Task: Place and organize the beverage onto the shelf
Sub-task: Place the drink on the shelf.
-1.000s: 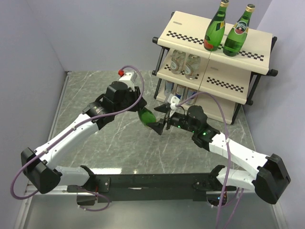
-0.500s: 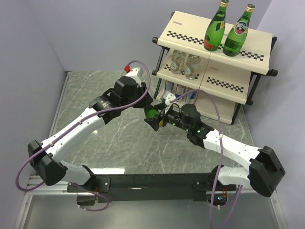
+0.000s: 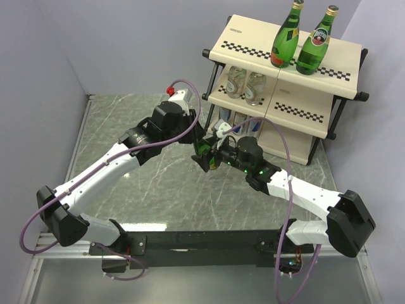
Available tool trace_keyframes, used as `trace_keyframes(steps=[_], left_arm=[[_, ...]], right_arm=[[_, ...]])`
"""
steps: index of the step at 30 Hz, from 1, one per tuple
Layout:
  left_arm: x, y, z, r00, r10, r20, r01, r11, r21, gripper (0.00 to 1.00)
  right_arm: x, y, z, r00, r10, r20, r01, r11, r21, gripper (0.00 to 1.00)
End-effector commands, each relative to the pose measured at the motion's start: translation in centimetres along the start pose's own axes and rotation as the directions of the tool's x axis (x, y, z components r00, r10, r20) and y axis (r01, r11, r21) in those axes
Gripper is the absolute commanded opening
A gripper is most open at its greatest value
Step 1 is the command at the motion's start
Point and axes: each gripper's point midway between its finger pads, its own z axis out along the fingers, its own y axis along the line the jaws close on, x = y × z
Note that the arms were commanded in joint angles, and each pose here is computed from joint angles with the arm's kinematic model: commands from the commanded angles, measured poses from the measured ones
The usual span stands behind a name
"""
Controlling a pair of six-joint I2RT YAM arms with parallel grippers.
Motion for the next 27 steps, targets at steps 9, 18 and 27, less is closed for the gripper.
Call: trace_keyframes(steps=[9, 18, 27], left_arm=[[-7.1, -5.4, -3.2, 0.976, -0.072, 0.207, 0.033, 0.983, 0.183, 0.00], [-7.1, -5.1, -3.1, 0.976, -0.061, 0.210, 0.026, 0.986, 0.167, 0.00], [-6.9, -5.5, -3.2, 0.976, -0.072, 0.205, 0.030, 0.980, 0.198, 0.00]], right_arm=[[-1.7, 0.0, 1.3, 1.000, -0.023, 0.009, 0.023, 1.000, -0.006, 0.87], [-1.6, 0.1, 1.3, 0.999, -0.039, 0.000, 0.039, 0.999, -0.016, 0.68], [-3.8, 0.9, 0.3, 0.995, -0.078, 0.055, 0.081, 0.995, -0.050, 0.00]])
